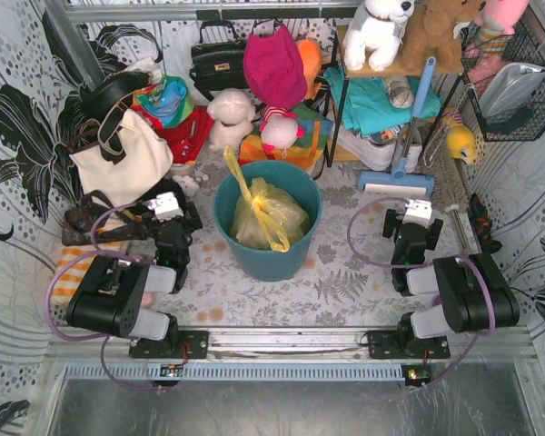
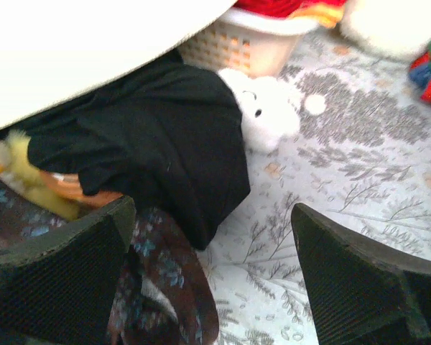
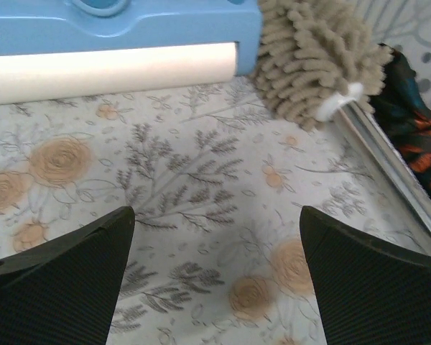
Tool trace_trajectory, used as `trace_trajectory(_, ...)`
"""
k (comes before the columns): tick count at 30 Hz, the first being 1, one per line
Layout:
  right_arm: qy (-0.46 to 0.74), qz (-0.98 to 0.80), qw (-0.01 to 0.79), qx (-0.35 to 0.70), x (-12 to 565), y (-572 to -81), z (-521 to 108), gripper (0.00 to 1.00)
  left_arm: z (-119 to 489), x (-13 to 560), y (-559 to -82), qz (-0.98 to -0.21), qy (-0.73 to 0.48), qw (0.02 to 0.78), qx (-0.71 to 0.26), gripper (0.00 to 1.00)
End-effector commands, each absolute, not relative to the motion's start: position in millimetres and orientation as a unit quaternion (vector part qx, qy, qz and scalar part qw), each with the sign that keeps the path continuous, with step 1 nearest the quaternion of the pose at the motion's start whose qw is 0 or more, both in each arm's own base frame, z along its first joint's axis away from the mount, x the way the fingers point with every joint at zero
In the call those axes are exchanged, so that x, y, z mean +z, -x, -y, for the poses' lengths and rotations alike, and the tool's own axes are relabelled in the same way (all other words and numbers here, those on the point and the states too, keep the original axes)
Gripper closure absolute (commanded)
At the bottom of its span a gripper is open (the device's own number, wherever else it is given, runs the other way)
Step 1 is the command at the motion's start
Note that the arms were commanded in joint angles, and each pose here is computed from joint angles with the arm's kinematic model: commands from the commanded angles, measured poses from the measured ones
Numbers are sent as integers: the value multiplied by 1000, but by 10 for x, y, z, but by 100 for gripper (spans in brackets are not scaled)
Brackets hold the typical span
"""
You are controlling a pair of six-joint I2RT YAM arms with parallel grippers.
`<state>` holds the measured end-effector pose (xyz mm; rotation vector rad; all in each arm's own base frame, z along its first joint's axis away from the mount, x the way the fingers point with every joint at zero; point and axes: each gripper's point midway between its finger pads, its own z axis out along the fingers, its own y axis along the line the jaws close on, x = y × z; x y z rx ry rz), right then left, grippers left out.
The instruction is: Tie the trash bag
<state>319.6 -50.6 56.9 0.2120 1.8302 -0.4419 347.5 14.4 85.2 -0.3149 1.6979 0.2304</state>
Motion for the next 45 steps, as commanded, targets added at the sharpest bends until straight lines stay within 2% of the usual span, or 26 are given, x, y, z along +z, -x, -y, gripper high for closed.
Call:
trace_trajectory(1, -58, -738, 659, -132, 904, -3518, 281, 3, 72, 1153, -3642, -701, 87, 708, 0, 2)
trace_trajectory(18, 0, -728, 680, -86, 862, -3560, 112, 3, 72, 1126, -3659, -707, 88, 701, -2, 2)
trace_trajectory(21, -15, -757, 649, -75, 733, -3603, 134, 3, 72, 1129, -3662, -707, 88, 702, -2, 2)
trace_trajectory(45, -21, -752, 654, -81, 756, -3603, 168, 3, 68, 1106, -3692, -713, 86, 696, -5, 2)
